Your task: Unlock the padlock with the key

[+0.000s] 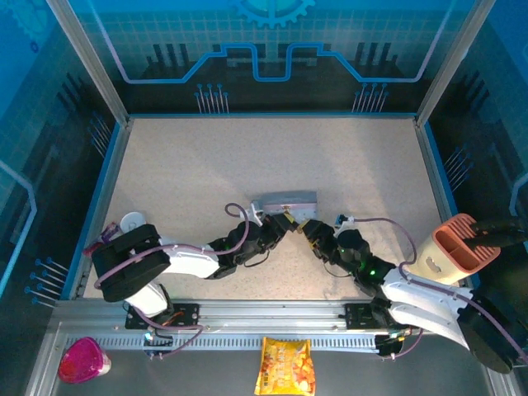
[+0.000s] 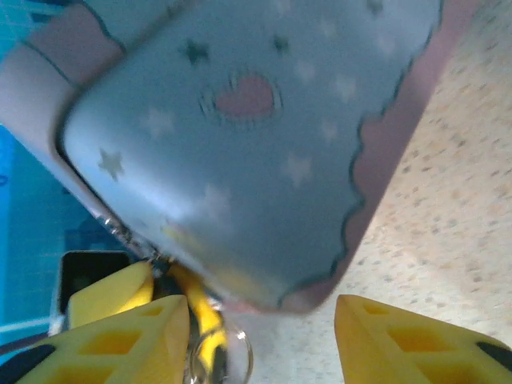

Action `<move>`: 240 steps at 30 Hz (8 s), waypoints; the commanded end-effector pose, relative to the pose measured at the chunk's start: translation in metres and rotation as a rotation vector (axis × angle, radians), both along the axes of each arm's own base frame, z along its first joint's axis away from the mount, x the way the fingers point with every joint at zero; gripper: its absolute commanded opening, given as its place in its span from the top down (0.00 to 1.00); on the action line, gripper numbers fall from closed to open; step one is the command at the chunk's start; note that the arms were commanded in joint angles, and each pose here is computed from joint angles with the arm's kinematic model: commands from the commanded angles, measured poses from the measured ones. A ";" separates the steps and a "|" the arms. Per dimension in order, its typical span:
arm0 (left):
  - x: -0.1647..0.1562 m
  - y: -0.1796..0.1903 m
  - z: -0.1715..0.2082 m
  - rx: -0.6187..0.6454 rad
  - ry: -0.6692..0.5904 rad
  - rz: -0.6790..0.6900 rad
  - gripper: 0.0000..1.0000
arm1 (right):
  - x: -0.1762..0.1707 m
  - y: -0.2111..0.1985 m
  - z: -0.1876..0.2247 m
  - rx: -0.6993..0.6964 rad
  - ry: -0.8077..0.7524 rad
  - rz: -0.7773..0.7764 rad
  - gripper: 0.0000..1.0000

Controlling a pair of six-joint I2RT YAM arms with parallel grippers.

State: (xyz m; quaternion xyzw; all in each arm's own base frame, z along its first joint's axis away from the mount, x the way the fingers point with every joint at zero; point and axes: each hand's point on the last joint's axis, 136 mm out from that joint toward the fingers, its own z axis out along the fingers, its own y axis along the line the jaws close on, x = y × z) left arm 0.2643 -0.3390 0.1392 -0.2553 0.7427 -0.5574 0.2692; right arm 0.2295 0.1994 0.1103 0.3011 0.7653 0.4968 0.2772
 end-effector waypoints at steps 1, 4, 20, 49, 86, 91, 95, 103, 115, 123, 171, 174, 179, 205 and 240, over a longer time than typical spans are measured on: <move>0.002 -0.003 0.037 -0.008 -0.058 -0.017 1.00 | -0.005 -0.008 -0.011 -0.134 -0.013 0.066 0.49; 0.005 0.006 0.032 0.059 -0.050 0.006 1.00 | -0.005 -0.010 -0.003 -0.226 -0.100 0.121 0.49; 0.007 0.037 0.002 0.205 -0.047 0.016 1.00 | -0.039 0.054 0.038 -0.954 -0.999 0.555 0.57; -0.010 0.057 -0.005 0.268 -0.038 -0.021 1.00 | -0.025 0.083 0.020 -1.199 -1.265 0.425 0.67; -0.004 0.052 -0.024 0.344 0.001 -0.029 1.00 | -0.024 0.082 -0.008 -0.822 -0.786 0.466 1.00; -0.003 0.049 -0.032 0.365 0.018 -0.039 0.93 | -0.024 0.086 -0.018 -0.760 -0.697 0.468 1.00; -0.002 0.055 -0.047 0.394 0.050 -0.033 0.81 | -0.022 0.084 -0.033 -0.744 -0.624 0.459 1.00; 0.000 0.076 -0.064 0.455 0.092 -0.009 0.56 | -0.011 0.060 -0.064 -0.656 -0.460 0.412 1.00; 0.023 0.142 -0.044 0.750 0.055 0.032 0.28 | -0.007 0.053 -0.070 -0.674 -0.411 0.399 0.96; 0.057 0.132 -0.037 0.886 -0.034 -0.136 0.22 | -0.005 0.050 -0.066 -0.668 -0.393 0.408 0.65; 0.078 0.125 -0.095 0.919 0.120 -0.189 0.27 | 0.023 0.079 -0.095 -0.740 -0.252 0.506 0.75; 0.076 0.130 -0.097 0.929 0.133 -0.174 0.27 | 0.023 0.074 -0.094 -0.750 -0.245 0.487 0.84; 0.074 0.134 -0.101 0.922 0.153 -0.146 0.29 | 0.024 0.070 -0.090 -0.762 -0.239 0.459 0.94; 0.030 0.104 -0.112 0.870 0.158 -0.116 0.35 | 0.047 0.035 -0.060 -0.752 -0.133 0.039 1.00; 0.025 0.077 -0.122 0.901 0.173 -0.147 0.36 | 0.081 0.006 -0.052 -0.539 0.088 -0.094 1.00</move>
